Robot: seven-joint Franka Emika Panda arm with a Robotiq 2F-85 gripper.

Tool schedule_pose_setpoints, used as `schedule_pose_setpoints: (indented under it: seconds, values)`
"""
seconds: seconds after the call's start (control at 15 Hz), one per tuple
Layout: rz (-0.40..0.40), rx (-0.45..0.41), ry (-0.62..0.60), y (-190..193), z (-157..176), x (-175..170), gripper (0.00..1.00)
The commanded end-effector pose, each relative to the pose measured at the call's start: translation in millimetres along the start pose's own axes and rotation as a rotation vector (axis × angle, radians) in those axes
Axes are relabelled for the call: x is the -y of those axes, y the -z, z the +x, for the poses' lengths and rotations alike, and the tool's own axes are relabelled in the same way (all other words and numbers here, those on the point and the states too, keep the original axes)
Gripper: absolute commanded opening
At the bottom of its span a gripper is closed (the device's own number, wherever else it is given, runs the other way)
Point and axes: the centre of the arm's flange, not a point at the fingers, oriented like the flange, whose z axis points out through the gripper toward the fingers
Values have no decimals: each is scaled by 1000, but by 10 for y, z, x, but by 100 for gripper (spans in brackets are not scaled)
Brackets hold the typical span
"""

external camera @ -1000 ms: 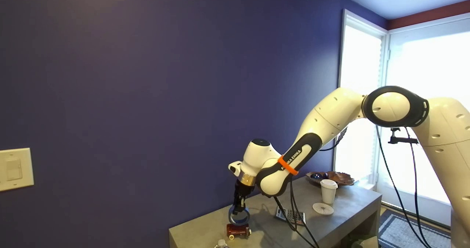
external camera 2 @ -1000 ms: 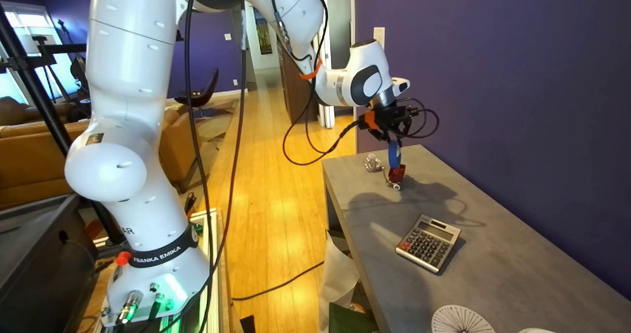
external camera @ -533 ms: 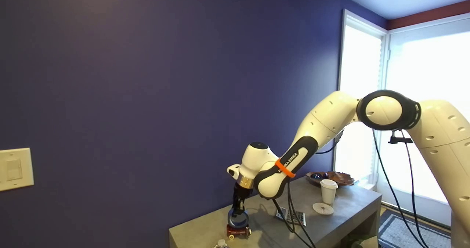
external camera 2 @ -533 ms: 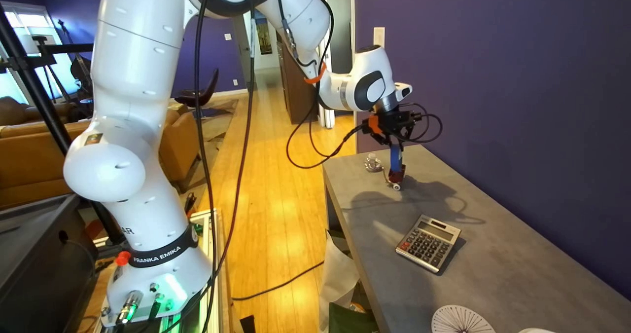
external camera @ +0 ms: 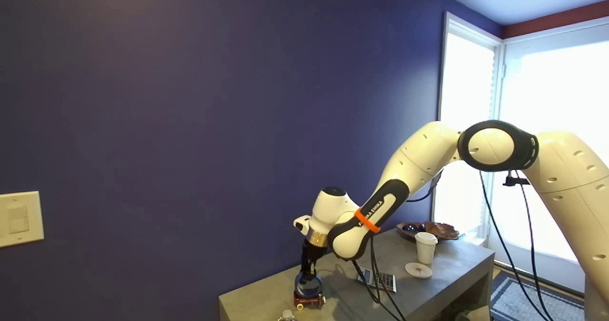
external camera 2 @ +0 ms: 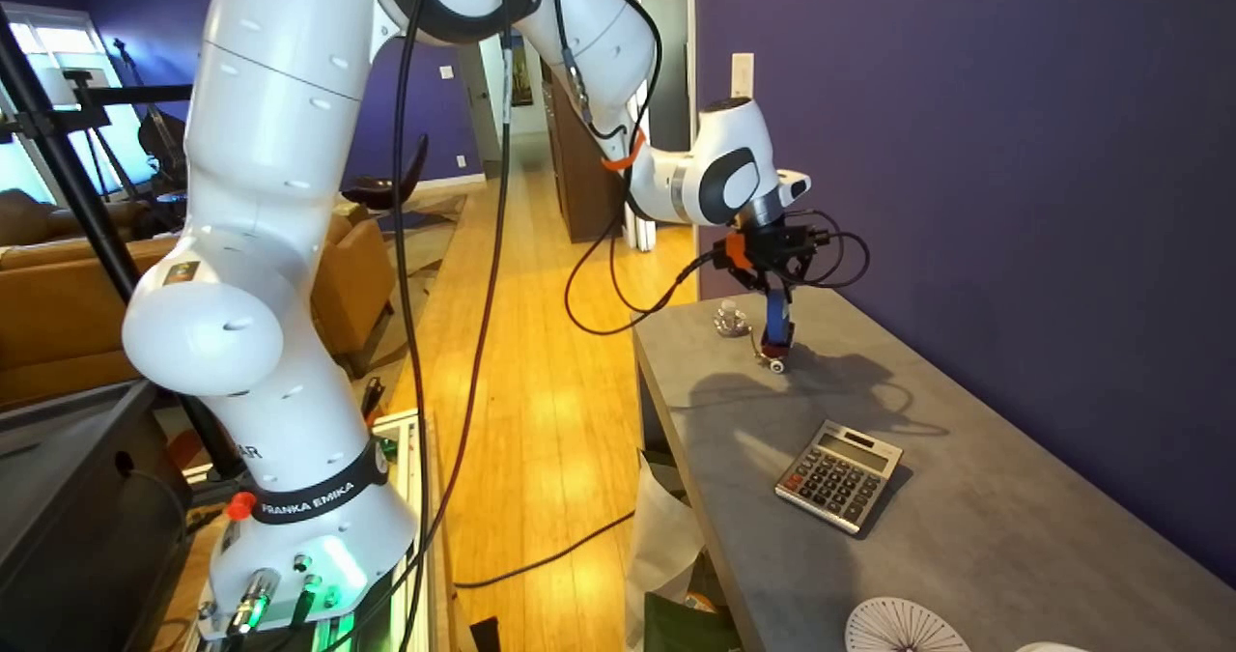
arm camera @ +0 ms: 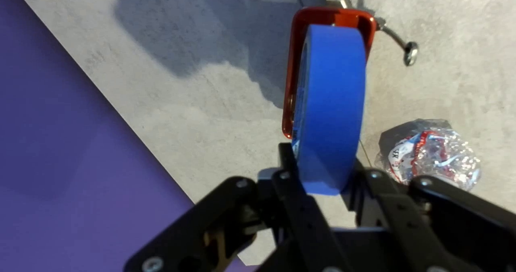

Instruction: Put the blue masking tape in the toy cart in an upright position

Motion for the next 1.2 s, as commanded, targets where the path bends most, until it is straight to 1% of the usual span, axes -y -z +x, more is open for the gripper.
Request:
schedule_pose_setpoints:
  seconds: [0.0,0.13,0.2,0.27,0.33,0.53,0.73,0.87,1.13]
  values:
    - [4,-7,17,-64,33,-70,7]
    - [8,-8,17,-78,36,-71,7]
    - [9,-9,17,-82,42,-73,21]
    - [8,-9,17,-88,44,-75,53]
    - [7,-9,16,-91,46,-78,54]
    - [5,-15,14,-77,58,-95,73]
    - [4,-18,10,-62,60,-112,96]
    - [4,-20,7,-50,59,-125,100]
    - [5,-21,-2,2,67,-151,100]
